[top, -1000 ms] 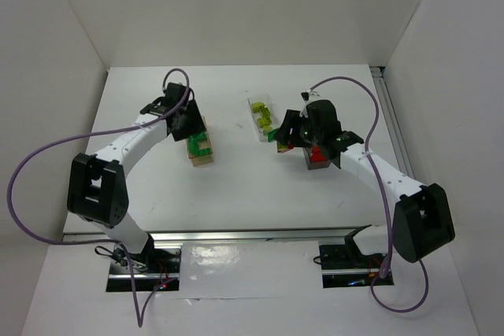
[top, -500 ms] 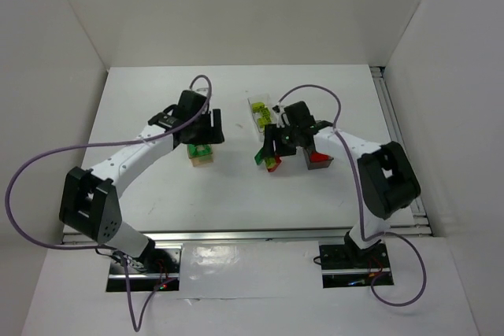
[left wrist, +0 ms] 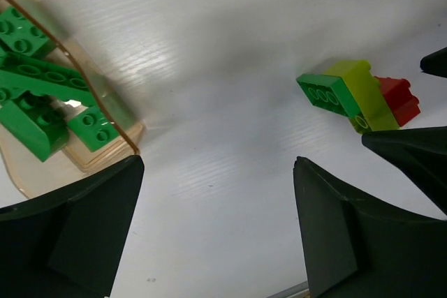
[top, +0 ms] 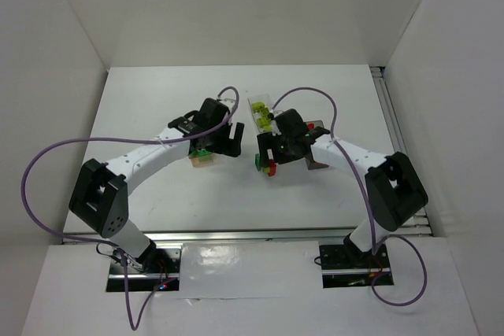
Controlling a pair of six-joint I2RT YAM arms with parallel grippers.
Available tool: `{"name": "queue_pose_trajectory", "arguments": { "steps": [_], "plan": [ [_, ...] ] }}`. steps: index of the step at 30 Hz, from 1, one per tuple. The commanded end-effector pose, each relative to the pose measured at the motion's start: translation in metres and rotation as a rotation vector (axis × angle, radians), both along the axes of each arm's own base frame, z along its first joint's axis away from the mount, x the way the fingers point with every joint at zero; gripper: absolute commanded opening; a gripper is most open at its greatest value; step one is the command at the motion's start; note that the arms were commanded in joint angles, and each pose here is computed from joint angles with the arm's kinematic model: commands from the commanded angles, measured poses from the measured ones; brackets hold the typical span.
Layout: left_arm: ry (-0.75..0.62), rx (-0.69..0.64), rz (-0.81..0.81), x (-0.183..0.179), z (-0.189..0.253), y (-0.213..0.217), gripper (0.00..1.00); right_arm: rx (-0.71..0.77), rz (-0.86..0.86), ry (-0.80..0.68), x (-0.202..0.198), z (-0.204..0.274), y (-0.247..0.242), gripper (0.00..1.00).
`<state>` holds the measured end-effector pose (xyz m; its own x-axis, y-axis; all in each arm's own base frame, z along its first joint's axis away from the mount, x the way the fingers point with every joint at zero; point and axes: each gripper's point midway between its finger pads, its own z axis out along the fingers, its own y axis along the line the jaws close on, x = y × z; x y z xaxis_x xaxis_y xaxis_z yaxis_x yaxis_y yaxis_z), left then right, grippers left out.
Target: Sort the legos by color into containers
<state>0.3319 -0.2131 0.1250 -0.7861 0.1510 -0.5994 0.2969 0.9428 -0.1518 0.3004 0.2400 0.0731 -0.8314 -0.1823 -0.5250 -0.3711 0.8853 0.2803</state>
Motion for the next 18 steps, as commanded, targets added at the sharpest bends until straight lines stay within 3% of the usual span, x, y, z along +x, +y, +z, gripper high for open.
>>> {"name": "queue_pose_trajectory", "arguments": {
  "steps": [1, 8, 18],
  "plan": [
    [-0.035, 0.008, -0.04, 0.003, 0.005, -0.009, 0.94, 0.007, -0.041, -0.035, -0.004, 0.011, -0.012, 0.86],
    [-0.028, -0.047, -0.047, -0.001, 0.007, -0.017, 0.9, 0.009, -0.055, -0.006, -0.012, -0.007, -0.011, 0.75],
    [-0.015, -0.091, -0.149, -0.009, 0.007, -0.03, 0.85, 0.009, -0.048, -0.036, 0.0, -0.009, 0.002, 0.69]
  ]
}}
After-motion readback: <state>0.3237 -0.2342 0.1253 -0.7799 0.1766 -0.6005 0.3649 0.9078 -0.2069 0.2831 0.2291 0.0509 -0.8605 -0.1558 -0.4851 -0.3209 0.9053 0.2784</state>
